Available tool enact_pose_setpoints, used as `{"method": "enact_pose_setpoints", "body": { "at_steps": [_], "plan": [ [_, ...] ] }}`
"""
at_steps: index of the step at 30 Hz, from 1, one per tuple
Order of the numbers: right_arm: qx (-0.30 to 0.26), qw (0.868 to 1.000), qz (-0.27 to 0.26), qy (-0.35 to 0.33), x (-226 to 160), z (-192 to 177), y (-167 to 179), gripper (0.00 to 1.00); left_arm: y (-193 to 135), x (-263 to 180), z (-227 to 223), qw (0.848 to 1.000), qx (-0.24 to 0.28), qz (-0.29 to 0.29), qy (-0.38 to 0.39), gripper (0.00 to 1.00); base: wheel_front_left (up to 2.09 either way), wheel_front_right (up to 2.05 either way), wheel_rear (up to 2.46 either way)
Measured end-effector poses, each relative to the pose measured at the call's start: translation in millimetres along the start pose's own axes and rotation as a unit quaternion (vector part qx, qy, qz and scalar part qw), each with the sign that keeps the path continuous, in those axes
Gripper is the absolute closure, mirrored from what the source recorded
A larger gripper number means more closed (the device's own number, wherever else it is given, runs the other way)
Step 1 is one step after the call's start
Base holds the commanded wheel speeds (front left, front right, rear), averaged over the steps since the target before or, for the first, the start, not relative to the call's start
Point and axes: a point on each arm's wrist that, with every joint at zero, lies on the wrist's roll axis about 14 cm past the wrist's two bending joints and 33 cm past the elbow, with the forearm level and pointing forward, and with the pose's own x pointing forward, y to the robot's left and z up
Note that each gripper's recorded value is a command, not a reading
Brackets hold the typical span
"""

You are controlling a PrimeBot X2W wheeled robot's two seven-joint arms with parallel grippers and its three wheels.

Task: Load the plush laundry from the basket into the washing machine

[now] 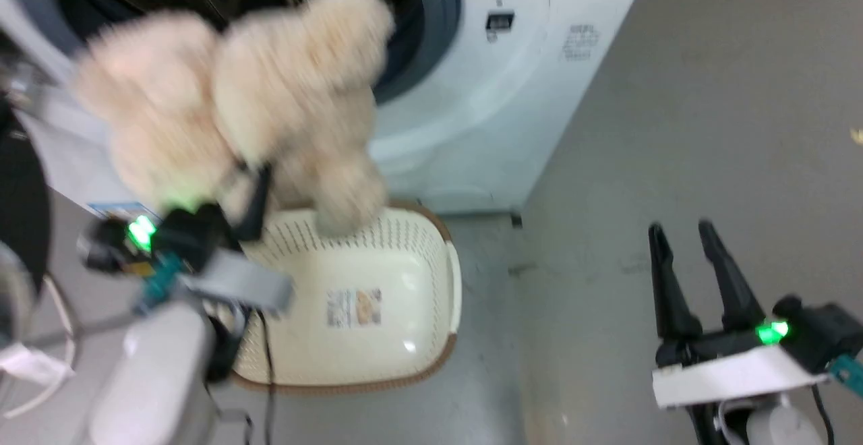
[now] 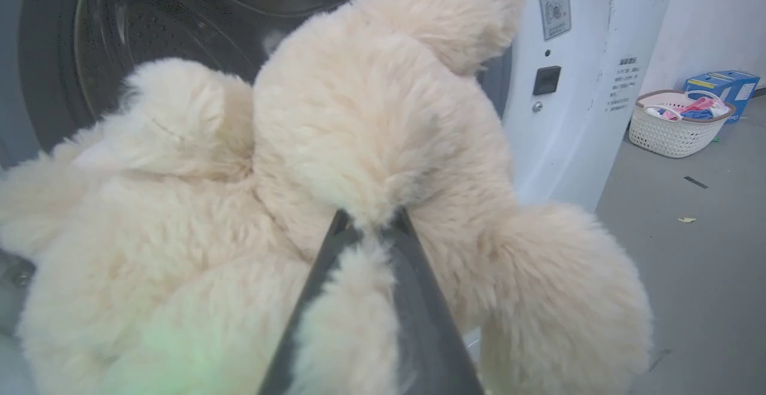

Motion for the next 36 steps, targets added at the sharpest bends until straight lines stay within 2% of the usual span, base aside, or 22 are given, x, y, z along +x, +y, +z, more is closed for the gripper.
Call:
{"method": "enact_pose_setpoints", "body": {
  "at_steps": [9, 12, 21, 28, 33, 34, 35, 36],
  "plan": [
    [0.009, 0.999, -0.036, 0.035, 23, -32, -27, 0.0, 30, 101, -7, 0.999, 0.033, -0.019, -0.023, 1.0, 0.0, 0.0, 0.0],
    [0.014, 0.997, -0.052, 0.051, 26, -46, -39, 0.0, 35, 135, -14, 0.998, 0.051, -0.03, -0.017, 1.0, 0.0, 0.0, 0.0],
    [0.02, 0.993, -0.092, 0.078, 31, -72, -68, 0.0, 68, 223, -52, 0.998, 0.049, -0.009, 0.032, 1.0, 0.0, 0.0, 0.0],
    [0.013, 0.989, -0.116, 0.094, 27, -83, -85, 0.0, 79, 254, -103, 0.994, 0.046, 0.006, 0.099, 1.0, 0.0, 0.0, 0.0],
    [0.012, 0.987, -0.123, 0.098, 26, -86, -90, 0.0, 78, 253, -141, 0.987, 0.052, 0.0, 0.15, 1.0, 0.0, 0.0, 0.0],
    [0.012, 0.987, -0.123, 0.098, 26, -86, -90, 0.0, 78, 252, -146, 0.986, 0.053, 0.0, 0.158, 0.84, 0.0, 0.0, 0.0],
    [0.013, 0.988, -0.122, 0.098, 27, -86, -90, 0.0, 79, 250, -149, 0.985, 0.056, 0.0, 0.162, 0.0, 0.0, 0.0, 0.0],
    [0.013, 0.988, -0.121, 0.098, 27, -86, -89, 0.0, 80, 250, -148, 0.986, 0.056, 0.001, 0.157, 0.0, 0.0, 0.0, 0.0]
  ]
}}
